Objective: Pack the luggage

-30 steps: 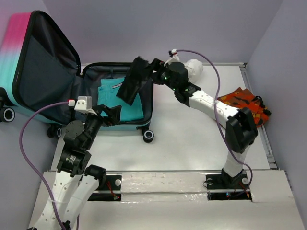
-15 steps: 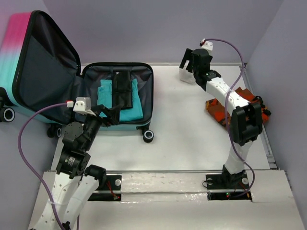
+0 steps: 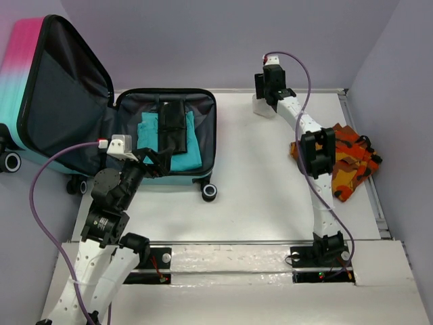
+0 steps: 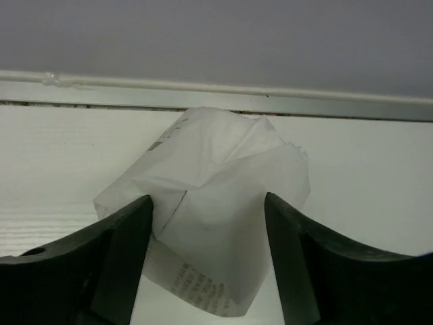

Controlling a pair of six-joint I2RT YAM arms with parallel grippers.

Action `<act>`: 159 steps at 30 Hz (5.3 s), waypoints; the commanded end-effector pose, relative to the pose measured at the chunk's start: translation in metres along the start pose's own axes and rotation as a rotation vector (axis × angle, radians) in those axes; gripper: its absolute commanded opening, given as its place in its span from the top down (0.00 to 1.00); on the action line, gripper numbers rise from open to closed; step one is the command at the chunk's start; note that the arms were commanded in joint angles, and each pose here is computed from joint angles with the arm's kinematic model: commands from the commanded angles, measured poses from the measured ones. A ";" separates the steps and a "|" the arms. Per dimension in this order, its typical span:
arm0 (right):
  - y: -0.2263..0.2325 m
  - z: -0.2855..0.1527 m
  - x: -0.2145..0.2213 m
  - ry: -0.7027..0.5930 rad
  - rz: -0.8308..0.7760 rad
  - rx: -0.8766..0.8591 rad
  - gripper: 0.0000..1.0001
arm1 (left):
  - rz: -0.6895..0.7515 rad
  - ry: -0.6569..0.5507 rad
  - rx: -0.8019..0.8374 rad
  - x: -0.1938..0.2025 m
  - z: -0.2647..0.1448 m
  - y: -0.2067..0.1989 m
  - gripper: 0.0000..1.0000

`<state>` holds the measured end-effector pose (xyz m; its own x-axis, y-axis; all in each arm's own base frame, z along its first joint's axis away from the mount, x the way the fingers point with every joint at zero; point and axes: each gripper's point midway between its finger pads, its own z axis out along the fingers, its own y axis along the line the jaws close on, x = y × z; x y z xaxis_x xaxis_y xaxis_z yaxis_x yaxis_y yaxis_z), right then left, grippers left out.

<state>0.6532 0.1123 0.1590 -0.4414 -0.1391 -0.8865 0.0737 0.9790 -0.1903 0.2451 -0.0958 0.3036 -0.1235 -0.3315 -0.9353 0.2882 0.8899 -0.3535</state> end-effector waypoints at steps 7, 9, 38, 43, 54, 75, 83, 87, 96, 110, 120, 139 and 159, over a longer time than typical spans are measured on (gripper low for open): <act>-0.025 -0.013 -0.039 -0.105 0.038 0.059 0.93 | 0.016 -0.039 0.023 -0.013 0.002 -0.004 0.02; -0.036 -0.041 -0.064 -0.187 0.092 0.059 0.93 | 0.017 -0.042 0.027 -0.014 0.001 -0.005 0.02; 0.275 -0.301 -0.145 -0.197 0.405 -1.105 0.05 | 0.013 -0.128 -0.026 -0.032 -0.014 0.004 0.02; 0.182 -0.281 -0.146 -0.247 0.464 -0.903 0.05 | 0.008 -0.131 0.002 -0.033 -0.016 -0.002 0.02; -0.082 -0.201 0.101 0.217 0.374 0.103 0.58 | 0.003 -0.104 0.084 -0.027 -0.018 -0.021 0.02; -0.095 -0.146 0.213 0.583 0.029 0.268 0.82 | -0.193 0.191 0.322 0.025 0.011 -0.088 0.05; 0.011 -0.156 0.187 0.496 -0.057 -0.056 0.87 | -0.265 0.256 0.276 0.065 0.043 -0.112 0.05; 0.015 -0.182 0.187 0.473 0.035 -0.108 0.58 | -0.270 0.286 0.241 0.082 0.066 -0.115 0.05; -0.068 -0.242 0.151 0.260 0.415 -0.020 0.22 | -0.193 0.299 0.181 0.099 0.125 -0.140 0.05; -0.235 -0.234 0.246 0.152 1.225 0.111 0.00 | -0.094 0.409 0.308 0.148 0.138 -0.213 0.05; -0.215 -0.206 0.269 0.229 1.294 0.003 0.01 | -0.060 0.431 0.316 0.166 0.138 -0.220 0.05; -0.197 -0.172 0.281 0.336 1.242 -0.038 0.93 | 0.136 0.580 0.191 0.219 0.253 -0.211 0.04; -0.152 -0.201 0.268 0.371 1.072 -0.197 0.93 | 0.126 0.772 0.191 0.307 0.345 -0.175 0.01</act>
<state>0.3587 -0.0622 0.0356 -0.4035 0.8360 -0.3720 0.4774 0.5392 0.6938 0.4906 -0.4504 0.0582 -0.6830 0.1207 -0.7204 0.4434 0.8523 -0.2775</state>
